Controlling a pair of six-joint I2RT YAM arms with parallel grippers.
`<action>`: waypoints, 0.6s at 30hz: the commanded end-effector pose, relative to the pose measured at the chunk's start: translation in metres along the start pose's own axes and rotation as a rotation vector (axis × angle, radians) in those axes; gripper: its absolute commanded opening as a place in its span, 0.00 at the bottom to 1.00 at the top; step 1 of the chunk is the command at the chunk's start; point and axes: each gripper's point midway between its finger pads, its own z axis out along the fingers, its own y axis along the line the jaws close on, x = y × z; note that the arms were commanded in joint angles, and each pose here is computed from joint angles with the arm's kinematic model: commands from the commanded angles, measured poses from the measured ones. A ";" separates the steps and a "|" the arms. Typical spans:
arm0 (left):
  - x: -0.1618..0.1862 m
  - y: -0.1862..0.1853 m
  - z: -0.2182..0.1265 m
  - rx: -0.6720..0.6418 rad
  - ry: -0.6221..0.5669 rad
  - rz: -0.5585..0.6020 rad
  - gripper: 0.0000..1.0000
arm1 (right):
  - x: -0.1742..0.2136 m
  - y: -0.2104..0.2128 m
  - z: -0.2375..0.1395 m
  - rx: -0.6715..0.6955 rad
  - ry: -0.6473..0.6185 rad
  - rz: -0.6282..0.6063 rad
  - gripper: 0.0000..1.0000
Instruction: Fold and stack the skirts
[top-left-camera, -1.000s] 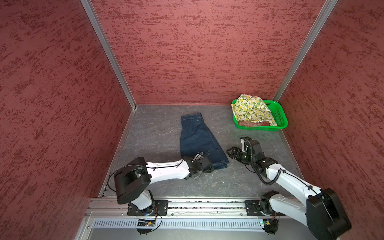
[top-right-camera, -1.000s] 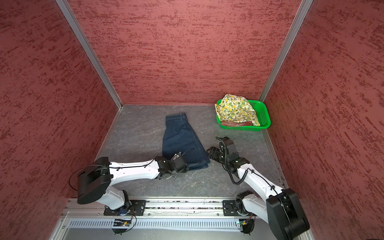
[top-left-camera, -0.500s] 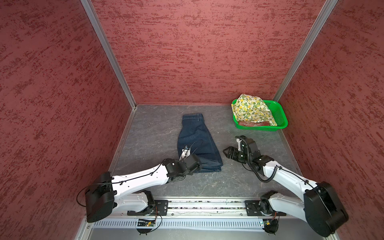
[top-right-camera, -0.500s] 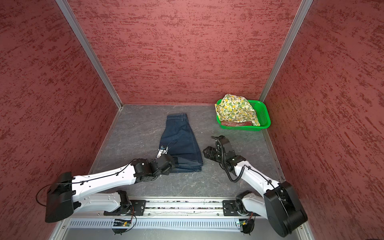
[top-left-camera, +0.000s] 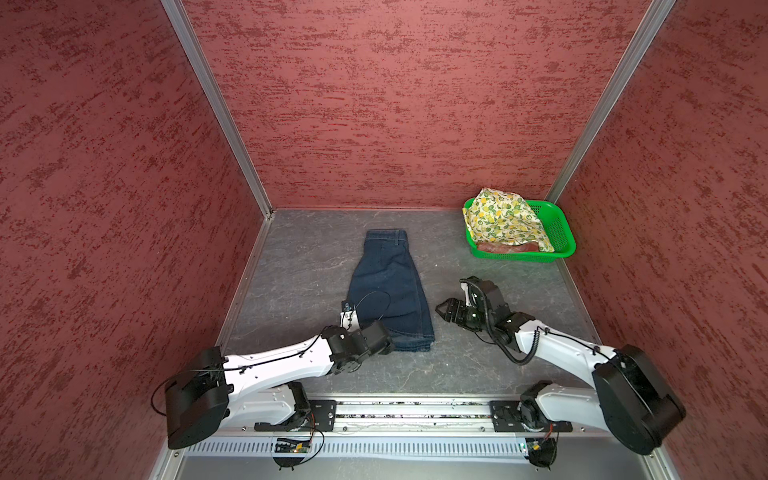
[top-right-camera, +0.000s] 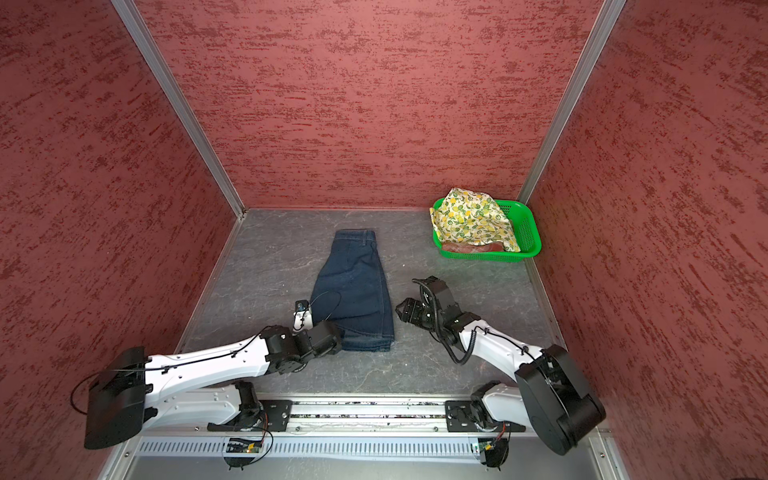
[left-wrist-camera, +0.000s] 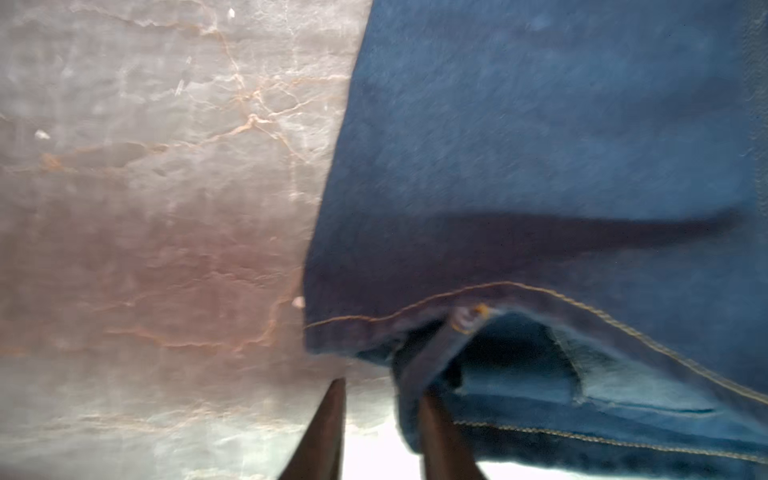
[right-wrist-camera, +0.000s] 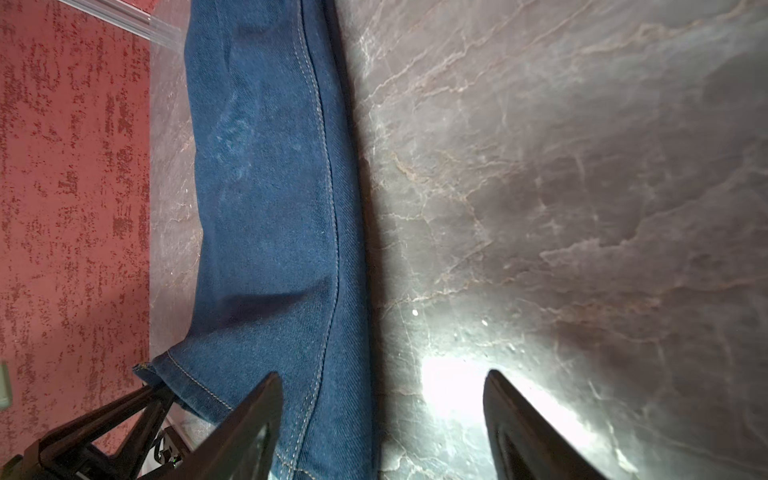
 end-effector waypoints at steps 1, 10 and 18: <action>0.004 0.024 -0.001 -0.084 0.002 -0.097 0.60 | -0.011 0.011 0.001 -0.015 -0.031 -0.004 0.77; 0.004 0.037 -0.016 0.044 0.028 -0.306 0.75 | -0.027 0.014 0.008 0.058 -0.056 -0.090 0.77; -0.003 0.039 -0.017 0.149 0.107 -0.444 0.75 | -0.026 0.015 0.010 0.087 -0.049 -0.149 0.78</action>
